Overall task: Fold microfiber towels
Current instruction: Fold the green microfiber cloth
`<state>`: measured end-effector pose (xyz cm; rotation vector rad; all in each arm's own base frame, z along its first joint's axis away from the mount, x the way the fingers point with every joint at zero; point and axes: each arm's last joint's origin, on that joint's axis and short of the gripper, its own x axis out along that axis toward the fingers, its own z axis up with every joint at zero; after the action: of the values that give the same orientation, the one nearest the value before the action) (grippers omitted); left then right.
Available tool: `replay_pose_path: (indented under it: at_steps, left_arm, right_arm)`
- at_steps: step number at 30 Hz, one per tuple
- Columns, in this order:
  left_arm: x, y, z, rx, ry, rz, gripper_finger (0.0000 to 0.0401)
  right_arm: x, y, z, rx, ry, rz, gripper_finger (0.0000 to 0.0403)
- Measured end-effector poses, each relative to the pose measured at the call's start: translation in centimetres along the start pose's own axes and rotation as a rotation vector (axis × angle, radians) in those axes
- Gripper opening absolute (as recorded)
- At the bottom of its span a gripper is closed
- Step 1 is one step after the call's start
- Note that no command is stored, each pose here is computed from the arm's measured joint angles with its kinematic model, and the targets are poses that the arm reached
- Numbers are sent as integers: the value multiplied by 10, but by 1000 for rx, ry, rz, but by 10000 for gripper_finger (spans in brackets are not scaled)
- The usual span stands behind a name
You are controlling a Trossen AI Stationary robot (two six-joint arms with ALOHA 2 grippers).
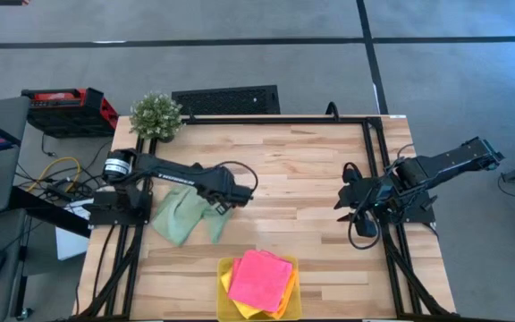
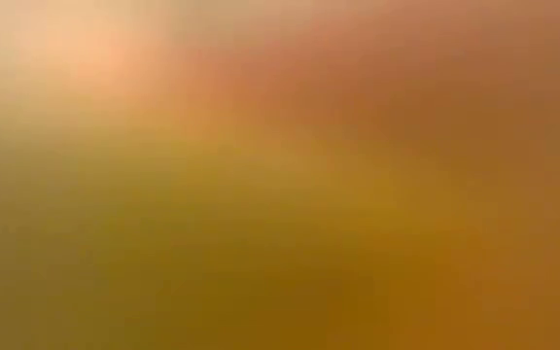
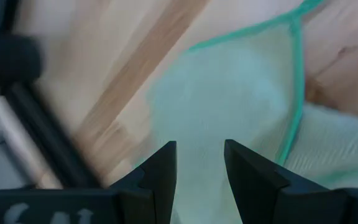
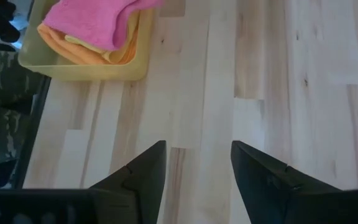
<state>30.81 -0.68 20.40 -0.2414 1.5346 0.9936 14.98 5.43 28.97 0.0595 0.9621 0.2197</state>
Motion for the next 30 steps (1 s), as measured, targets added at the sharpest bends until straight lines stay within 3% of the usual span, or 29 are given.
replay_pose_path:
  at_steps: [7, 22, 30]
  left_arm:
    - [30, -3, 25, 36, -44, -162, 128]
    - [26, -14, 37, 71, -181, -266, 128]
    - [40, -29, 35, 102, -167, -239, 128]
  right_arm:
    - [0, 0, 0, 0, -4, -12, 205]
    - [0, 0, 0, 71, -5, -13, 205]
    - [0, 0, 0, 71, -5, -13, 205]
